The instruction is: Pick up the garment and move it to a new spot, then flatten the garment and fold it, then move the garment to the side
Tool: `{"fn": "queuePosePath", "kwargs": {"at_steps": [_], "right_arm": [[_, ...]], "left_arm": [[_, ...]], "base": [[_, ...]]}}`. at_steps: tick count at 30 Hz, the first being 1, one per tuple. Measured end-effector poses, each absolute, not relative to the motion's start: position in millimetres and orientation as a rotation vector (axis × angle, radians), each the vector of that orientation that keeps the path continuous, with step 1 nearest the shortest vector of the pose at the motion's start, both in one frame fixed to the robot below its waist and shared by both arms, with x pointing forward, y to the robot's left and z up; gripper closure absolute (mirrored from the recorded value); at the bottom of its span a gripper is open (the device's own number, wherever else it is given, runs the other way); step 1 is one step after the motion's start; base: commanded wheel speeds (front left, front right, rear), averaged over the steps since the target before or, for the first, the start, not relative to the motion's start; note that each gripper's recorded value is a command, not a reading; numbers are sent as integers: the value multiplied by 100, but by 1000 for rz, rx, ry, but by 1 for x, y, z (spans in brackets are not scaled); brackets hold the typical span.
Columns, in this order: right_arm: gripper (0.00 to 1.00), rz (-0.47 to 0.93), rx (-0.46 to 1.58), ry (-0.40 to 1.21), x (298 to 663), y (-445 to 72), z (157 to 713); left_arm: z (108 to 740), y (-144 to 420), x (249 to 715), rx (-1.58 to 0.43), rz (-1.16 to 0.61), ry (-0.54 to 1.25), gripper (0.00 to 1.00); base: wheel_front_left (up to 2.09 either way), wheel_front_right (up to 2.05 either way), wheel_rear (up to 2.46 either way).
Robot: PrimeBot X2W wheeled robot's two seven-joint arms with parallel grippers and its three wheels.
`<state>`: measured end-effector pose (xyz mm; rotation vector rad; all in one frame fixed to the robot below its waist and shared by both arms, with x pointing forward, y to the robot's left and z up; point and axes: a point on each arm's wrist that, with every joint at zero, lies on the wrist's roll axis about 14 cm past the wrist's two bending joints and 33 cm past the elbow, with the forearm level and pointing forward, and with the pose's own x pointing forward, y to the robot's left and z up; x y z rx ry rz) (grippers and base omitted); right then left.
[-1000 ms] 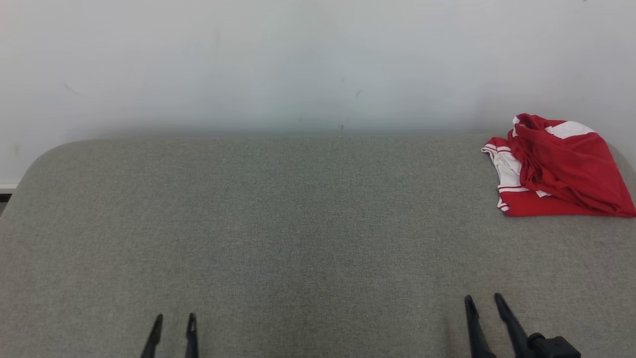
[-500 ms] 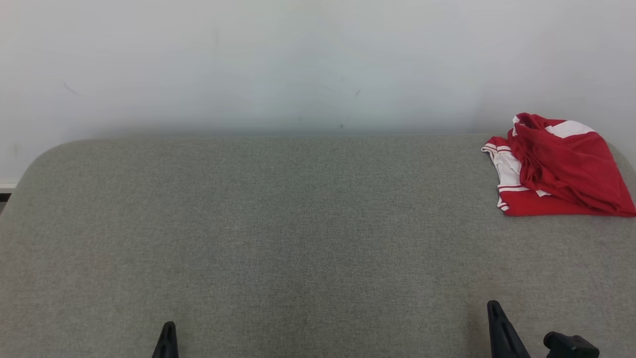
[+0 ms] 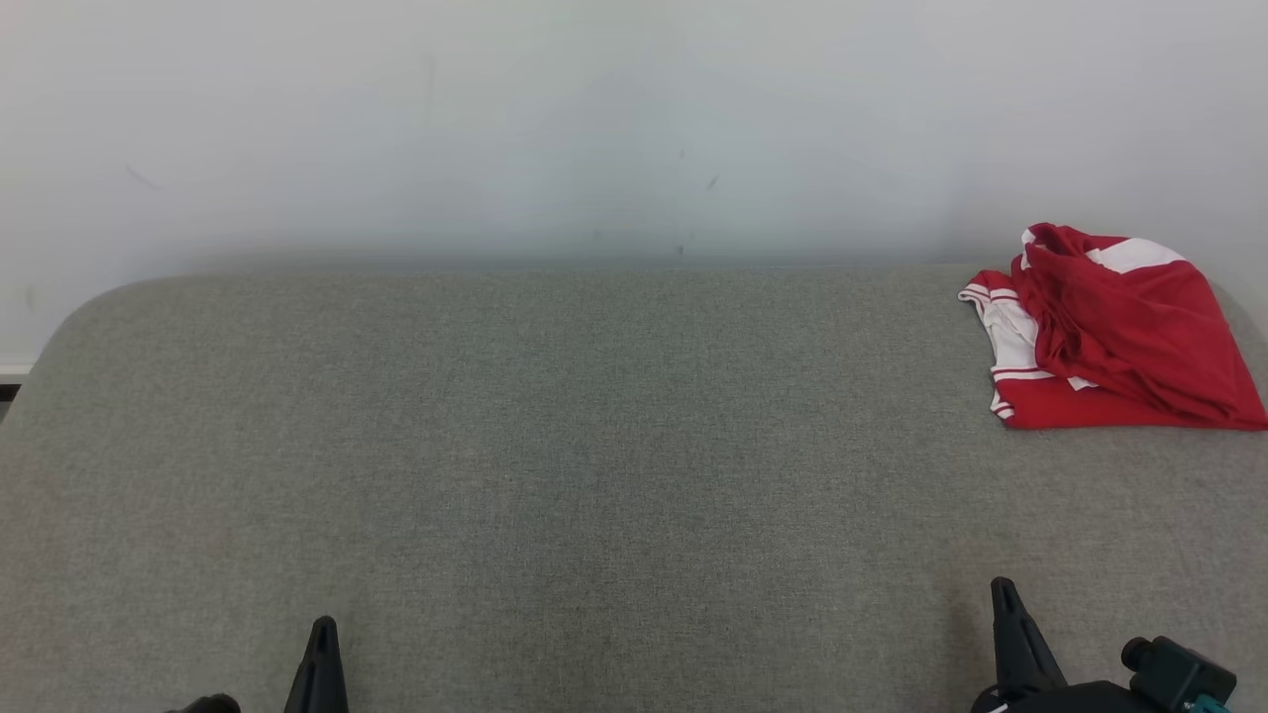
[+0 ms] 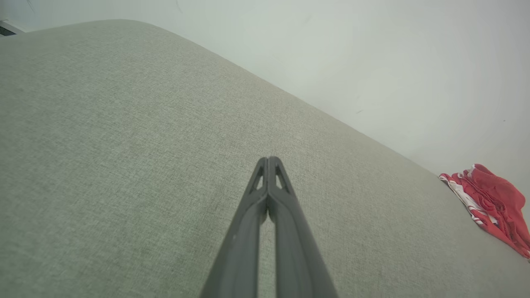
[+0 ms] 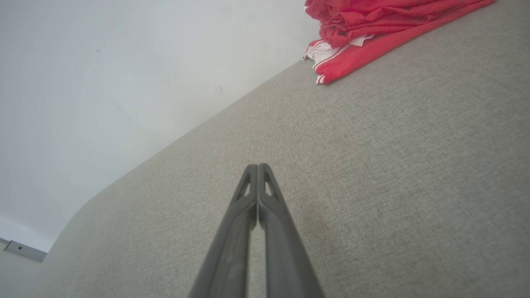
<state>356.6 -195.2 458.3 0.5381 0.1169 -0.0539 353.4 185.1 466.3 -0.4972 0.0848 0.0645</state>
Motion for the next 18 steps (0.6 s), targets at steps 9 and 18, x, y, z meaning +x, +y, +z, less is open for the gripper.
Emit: {"fn": "queuePosePath", "kwargs": {"at_steps": [9,18], "right_arm": [[100,-75,672,111,364,-200,463],[100,-89,797,109,369,-203,466]], "left_arm": [[470,187,361,-638,78,82,100],[471,188,366,-767,85,84,100]], "base": [[0,0,0],[0,0,0]]}}
